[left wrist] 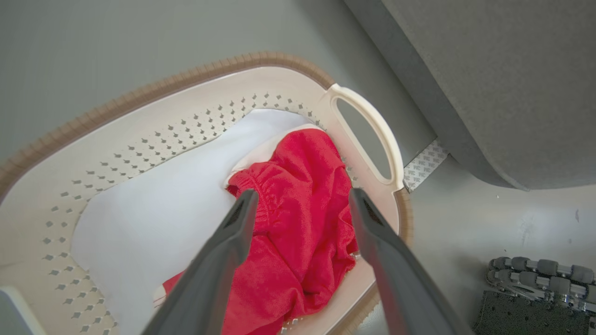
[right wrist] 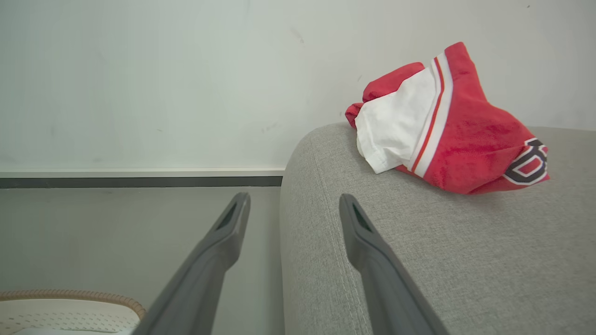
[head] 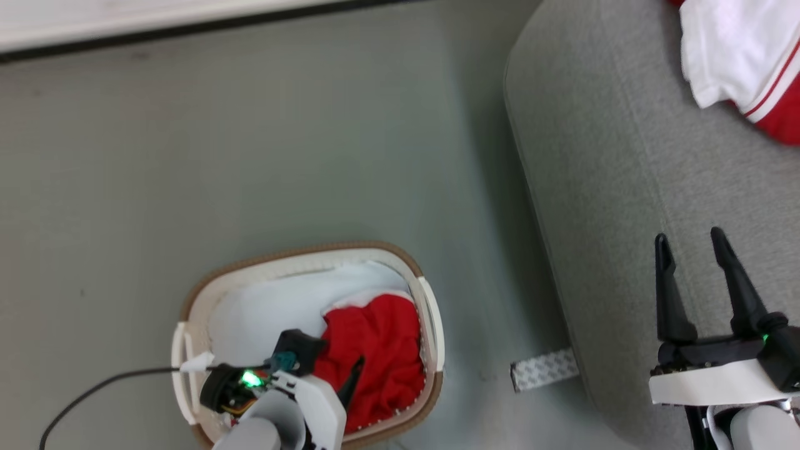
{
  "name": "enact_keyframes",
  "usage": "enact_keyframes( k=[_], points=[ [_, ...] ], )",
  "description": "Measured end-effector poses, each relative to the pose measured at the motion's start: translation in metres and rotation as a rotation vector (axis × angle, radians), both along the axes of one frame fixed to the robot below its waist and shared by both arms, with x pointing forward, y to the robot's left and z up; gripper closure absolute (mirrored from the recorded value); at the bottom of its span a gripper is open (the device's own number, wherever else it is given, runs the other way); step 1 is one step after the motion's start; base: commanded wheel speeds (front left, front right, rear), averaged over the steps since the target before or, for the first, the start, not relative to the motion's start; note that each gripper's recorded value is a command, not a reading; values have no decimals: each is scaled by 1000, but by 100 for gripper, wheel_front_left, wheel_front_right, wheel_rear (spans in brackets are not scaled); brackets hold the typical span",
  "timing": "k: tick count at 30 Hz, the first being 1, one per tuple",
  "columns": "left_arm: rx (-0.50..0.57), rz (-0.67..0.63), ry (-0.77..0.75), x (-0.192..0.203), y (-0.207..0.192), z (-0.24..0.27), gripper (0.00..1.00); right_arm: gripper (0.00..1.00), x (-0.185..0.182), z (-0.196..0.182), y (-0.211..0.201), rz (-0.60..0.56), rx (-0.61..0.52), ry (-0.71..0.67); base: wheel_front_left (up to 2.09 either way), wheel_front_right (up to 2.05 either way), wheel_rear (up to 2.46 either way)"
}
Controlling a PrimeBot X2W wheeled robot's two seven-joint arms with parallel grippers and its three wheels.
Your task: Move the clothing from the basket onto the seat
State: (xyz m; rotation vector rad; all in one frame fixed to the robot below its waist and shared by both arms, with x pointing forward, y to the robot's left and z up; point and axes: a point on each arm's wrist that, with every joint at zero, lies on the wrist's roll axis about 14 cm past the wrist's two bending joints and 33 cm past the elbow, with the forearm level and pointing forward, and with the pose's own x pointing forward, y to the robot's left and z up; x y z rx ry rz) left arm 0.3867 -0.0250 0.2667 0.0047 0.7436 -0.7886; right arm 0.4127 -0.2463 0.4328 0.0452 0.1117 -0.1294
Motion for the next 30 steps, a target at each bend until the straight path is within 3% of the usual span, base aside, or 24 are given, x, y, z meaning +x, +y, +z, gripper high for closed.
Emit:
enact_keyframes(
  k=[14, 30],
  points=[
    [22, -110, 212, -17, -18, -92, 0, 0, 34, -50, -10, 6, -79, 82, 0, 0, 0],
    [5, -145, 274, -28, -23, -125, 0, 0, 43, -86, 9, 68, -91, 136, 0, 0, 0]
  ],
)
